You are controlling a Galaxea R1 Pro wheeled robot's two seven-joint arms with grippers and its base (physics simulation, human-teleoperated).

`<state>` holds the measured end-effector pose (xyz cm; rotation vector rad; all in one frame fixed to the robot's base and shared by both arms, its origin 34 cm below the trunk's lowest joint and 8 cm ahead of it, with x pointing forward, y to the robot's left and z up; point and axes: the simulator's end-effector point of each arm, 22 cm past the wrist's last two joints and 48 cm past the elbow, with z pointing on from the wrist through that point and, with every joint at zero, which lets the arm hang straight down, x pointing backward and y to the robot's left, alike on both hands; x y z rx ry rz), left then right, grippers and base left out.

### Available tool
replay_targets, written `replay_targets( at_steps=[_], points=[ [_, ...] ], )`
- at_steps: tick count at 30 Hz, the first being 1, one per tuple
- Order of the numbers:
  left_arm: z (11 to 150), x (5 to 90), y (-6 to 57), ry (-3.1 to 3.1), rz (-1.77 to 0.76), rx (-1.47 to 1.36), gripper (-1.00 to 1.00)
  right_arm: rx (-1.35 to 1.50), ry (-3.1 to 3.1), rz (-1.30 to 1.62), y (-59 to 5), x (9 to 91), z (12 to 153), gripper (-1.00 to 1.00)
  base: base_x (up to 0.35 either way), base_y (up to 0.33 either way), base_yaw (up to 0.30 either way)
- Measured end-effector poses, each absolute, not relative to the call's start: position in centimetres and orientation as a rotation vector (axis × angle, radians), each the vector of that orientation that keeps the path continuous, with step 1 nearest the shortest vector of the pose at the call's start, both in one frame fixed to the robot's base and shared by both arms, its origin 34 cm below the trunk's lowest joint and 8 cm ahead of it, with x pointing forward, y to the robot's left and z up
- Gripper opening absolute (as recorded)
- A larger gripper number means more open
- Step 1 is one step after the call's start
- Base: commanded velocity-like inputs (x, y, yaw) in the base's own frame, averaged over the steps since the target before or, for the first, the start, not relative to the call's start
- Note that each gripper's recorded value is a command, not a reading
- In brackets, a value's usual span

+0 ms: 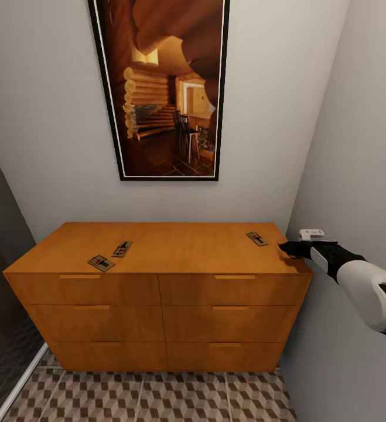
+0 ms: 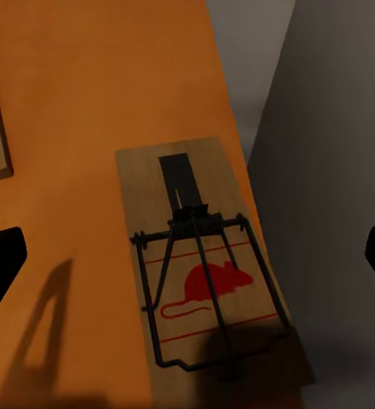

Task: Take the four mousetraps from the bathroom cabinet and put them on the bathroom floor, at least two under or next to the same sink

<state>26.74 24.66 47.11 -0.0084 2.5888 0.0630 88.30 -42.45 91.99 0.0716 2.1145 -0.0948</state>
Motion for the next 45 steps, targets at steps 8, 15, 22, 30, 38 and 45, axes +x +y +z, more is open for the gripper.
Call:
replay_targets(
  at_steps=[8, 15, 22, 30, 38, 45],
  points=[
    [47.11, 26.73, 24.66, 2.589, 0.063, -0.008, 1.0, 0.071, 2.115, -0.095, -42.41, 88.28, 91.9, 1.0, 0.0, 0.0, 0.0],
    [47.11, 26.73, 24.66, 2.589, 0.063, -0.008, 1.0, 0.071, 2.119, -0.095, -42.41, 88.15, 91.62, 1.0, 0.0, 0.0, 0.0],
    [47.11, 26.73, 24.65, 2.589, 0.063, -0.008, 1.0, 0.071, 2.121, -0.096, -42.43, 88.07, 91.43, 1.0, 0.0, 0.0, 0.0],
    [47.1, 26.73, 24.65, 2.589, 0.063, -0.008, 1.0, 0.069, 2.121, -0.097, -42.42, 87.95, 91.13, 1.0, 0.0, 0.0, 0.0],
    [47.11, 26.73, 24.55, 2.589, 0.061, -0.008, 1.0, 0.067, 2.112, -0.098, -42.44, 88.01, 91.18, 1.0, 0.0, 0.0, 0.0],
    [47.11, 26.74, 24.54, 2.589, 0.061, -0.009, 1.0, 0.066, 2.112, -0.099, -42.46, 87.99, 91.16, 1.0, 0.0, 0.0, 0.0]
  ],
)
